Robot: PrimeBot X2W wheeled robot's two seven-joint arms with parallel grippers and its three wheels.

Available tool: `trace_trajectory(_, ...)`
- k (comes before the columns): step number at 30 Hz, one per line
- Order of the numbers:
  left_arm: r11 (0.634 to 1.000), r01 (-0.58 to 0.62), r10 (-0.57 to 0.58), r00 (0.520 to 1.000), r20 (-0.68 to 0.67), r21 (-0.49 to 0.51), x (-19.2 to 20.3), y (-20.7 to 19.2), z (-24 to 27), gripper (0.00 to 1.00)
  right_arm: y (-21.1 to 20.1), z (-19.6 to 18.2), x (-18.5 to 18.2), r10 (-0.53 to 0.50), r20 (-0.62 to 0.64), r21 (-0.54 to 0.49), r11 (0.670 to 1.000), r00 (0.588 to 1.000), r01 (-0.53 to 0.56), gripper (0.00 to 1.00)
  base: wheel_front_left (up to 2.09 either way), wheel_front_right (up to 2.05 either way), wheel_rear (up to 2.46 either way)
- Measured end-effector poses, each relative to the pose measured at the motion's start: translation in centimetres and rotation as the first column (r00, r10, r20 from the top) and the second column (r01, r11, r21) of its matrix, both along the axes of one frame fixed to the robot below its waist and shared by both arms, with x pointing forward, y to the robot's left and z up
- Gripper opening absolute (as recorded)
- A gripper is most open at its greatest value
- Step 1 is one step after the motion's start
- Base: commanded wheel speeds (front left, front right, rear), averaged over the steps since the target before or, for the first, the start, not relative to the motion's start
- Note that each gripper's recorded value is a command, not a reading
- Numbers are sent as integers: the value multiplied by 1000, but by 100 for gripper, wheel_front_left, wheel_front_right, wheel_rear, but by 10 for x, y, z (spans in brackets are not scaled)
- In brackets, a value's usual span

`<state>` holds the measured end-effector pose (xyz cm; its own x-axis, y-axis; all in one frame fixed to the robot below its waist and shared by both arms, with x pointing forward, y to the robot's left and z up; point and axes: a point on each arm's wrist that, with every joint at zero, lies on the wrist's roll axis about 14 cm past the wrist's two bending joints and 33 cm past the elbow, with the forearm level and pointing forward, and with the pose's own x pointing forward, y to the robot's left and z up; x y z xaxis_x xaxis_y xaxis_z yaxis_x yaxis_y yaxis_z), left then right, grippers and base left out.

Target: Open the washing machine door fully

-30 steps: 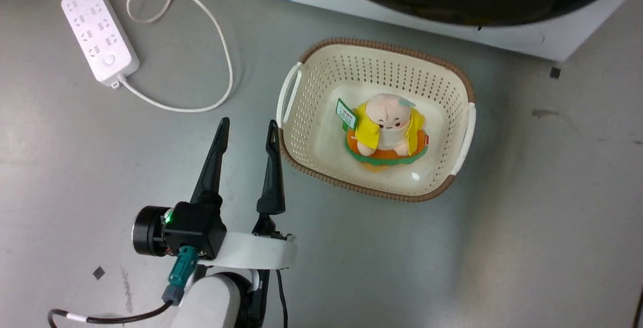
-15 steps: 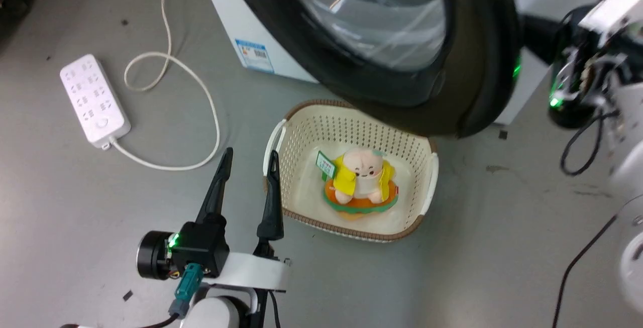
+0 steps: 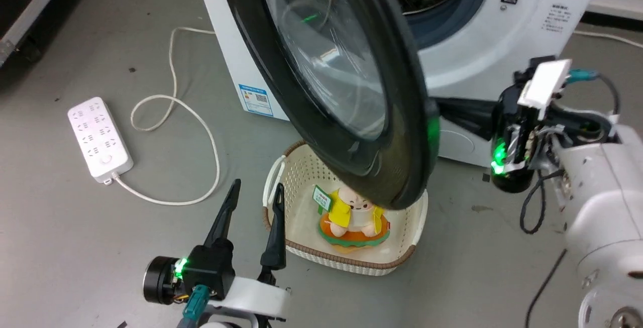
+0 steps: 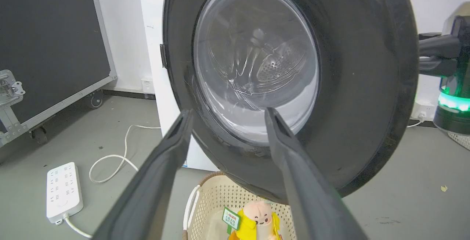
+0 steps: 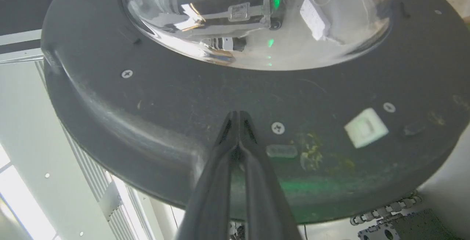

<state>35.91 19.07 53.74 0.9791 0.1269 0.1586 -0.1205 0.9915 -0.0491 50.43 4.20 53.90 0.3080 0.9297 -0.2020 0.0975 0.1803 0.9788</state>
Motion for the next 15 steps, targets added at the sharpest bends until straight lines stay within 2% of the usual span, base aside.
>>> trace_trajectory(9,1000,-26,26,1000,-17,-5,-15,8,-5,100,46,-12,-53,169,0,72,983,986,-168,0,0,0,0)
trace_trajectory(15,999,-49,49,998,-42,-12,-25,13,-13,100,79,-31,-95,216,-2,84,973,976,-215,0,0,0,0)
